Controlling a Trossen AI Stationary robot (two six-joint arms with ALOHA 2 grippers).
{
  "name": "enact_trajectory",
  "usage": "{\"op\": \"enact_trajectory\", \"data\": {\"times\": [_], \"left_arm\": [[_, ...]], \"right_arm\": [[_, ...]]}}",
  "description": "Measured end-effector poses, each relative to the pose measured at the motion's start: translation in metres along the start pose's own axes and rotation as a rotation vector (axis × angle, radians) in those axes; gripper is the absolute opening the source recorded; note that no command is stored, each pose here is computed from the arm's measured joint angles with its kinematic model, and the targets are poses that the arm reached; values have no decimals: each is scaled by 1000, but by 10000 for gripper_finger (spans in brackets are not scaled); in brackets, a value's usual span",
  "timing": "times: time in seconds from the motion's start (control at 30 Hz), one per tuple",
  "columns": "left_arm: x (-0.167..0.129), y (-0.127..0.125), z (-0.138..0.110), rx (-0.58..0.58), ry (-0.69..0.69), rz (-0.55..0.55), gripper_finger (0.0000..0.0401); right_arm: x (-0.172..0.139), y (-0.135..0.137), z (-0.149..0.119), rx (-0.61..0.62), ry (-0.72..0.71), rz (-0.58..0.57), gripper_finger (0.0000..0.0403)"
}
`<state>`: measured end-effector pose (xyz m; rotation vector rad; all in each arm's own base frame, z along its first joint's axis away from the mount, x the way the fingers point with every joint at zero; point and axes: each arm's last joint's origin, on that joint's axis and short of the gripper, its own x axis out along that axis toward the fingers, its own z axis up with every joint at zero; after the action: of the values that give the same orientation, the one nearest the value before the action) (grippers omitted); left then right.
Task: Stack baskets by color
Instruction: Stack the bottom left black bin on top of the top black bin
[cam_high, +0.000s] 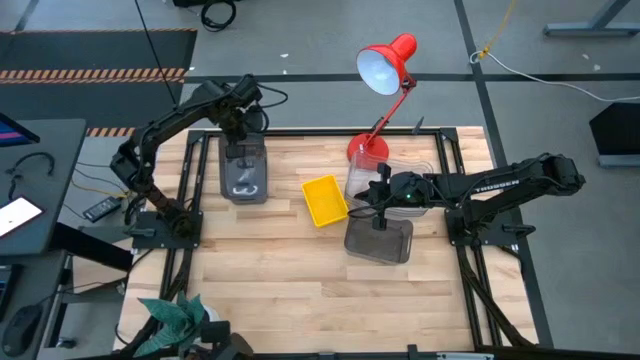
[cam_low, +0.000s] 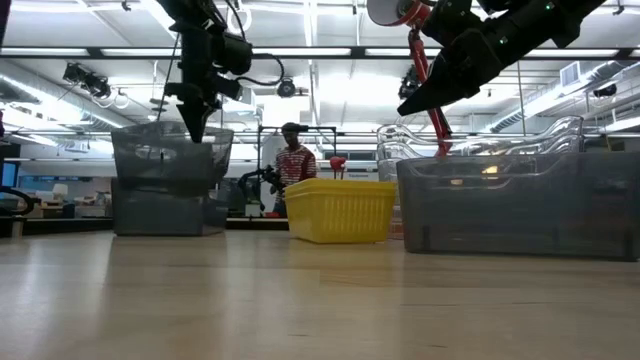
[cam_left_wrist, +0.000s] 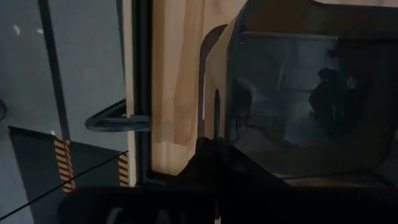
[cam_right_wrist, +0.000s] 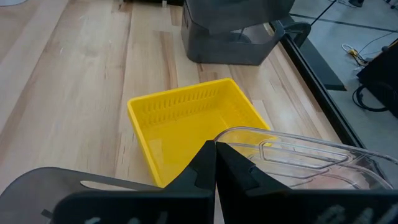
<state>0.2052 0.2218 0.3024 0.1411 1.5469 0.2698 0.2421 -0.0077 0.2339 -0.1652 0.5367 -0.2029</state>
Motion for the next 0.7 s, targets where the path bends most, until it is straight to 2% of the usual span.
{"op": "enact_trajectory", "data": {"times": [0.23,0.33,0.47,0.7], "left_arm": [[17,3,8,-51,33,-35,6],[22,4,10,-67,34,-40,22],[24,4,11,-86,40,-44,70],[24,5,8,-112,114,11,165]], "right_arm": [[0,0,0,0,0,0,10],[0,0,0,0,0,0,10],[0,0,0,0,0,0,10],[0,0,0,0,0,0,10]]}}
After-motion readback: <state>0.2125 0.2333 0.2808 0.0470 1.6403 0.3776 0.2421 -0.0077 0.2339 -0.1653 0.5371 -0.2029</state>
